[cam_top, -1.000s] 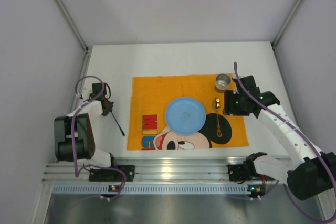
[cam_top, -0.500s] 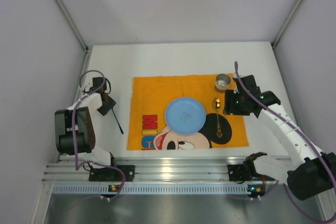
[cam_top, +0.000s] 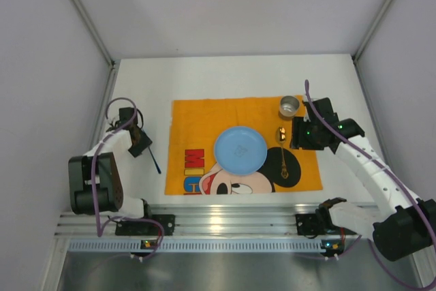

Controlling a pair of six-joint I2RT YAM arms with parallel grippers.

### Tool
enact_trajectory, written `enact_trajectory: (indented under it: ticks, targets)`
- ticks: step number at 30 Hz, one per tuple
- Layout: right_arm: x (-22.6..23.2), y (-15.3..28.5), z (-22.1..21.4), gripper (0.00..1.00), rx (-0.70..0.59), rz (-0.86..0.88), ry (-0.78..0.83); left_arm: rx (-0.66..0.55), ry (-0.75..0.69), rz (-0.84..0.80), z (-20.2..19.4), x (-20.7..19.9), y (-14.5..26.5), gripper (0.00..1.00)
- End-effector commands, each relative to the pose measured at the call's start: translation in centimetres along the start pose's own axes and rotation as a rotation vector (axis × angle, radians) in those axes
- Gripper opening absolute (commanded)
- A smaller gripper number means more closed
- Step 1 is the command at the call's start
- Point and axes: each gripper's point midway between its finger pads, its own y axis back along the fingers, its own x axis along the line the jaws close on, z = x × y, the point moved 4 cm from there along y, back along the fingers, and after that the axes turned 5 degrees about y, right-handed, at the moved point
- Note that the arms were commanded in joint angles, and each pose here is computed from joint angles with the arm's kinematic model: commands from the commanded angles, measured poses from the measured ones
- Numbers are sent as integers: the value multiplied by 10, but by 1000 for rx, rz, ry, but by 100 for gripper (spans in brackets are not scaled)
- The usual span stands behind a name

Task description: Set the dinner table for one person

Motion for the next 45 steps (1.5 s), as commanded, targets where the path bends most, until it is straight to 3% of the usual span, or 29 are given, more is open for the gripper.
enact_trajectory:
  ticks: [1,8,22,29,38,45]
  targets:
    - [4,4,2,55,-20,13,10,38,-28,-18,-8,-3,-9,45]
    - [2,6,-1,54,-26,7,4,7,-42,-20,3,-10,-9,45]
    - [0,6,-7,54,-30,-2,-10,-85,-45,-174,19,-29,17,45]
    - [-1,5,-7,54,-24,1,0,5,-59,-101,7,-26,-7,42]
    - [1,4,-8,54,-19,16,9,2,-99,-71,7,-41,-17,41]
    - [2,4,-6,53,-22,22,16,29,-151,159,6,-20,-30,30]
